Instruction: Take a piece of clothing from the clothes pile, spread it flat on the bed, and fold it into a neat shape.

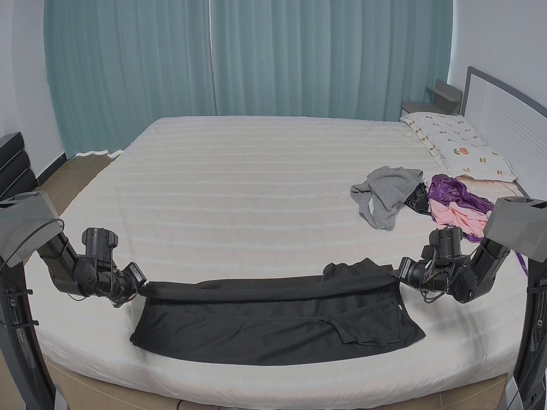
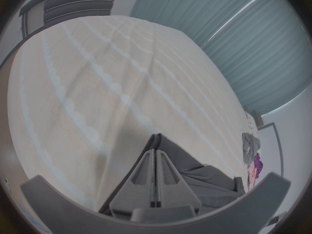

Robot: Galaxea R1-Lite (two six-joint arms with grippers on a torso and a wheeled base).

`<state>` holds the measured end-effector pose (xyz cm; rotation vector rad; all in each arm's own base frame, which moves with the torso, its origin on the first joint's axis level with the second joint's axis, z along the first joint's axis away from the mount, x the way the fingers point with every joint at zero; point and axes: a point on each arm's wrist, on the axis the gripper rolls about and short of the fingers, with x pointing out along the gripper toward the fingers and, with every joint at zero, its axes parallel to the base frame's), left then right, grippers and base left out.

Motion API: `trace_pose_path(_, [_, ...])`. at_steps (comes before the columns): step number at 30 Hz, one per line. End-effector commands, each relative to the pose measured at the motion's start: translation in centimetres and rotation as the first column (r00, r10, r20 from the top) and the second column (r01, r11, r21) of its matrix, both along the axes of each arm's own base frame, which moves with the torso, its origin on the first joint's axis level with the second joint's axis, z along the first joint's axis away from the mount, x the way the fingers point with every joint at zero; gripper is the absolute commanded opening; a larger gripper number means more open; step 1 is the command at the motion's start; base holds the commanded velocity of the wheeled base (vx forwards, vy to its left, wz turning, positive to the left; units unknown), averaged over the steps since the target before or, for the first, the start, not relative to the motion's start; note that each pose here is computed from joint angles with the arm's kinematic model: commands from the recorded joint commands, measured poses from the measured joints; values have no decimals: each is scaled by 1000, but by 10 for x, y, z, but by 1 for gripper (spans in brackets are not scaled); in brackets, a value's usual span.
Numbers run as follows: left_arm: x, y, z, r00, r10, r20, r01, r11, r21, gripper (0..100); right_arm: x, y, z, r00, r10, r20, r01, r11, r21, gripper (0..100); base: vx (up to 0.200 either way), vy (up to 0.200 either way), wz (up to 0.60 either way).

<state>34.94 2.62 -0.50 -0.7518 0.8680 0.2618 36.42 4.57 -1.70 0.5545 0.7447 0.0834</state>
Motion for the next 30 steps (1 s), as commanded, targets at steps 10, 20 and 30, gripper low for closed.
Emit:
trace_pose_path(10, [-23,-8,-14,993,-81,-86,84,996,37,100,-20,-2,-23,995,35,-93,-37,999,-22,0,0,0,0])
trace_pose_path(20, [-12,-6,-5,997,-64,-35,64,998,-13,100,-9,6,20,999,-39,14,38,996,83,100,0,0,0])
trace_pose_path(30, [6,-4,-6,996,-11,85,17,997,-70,100,4,-4,-16,984,-167,-58,171,981,87,100,0,0,0])
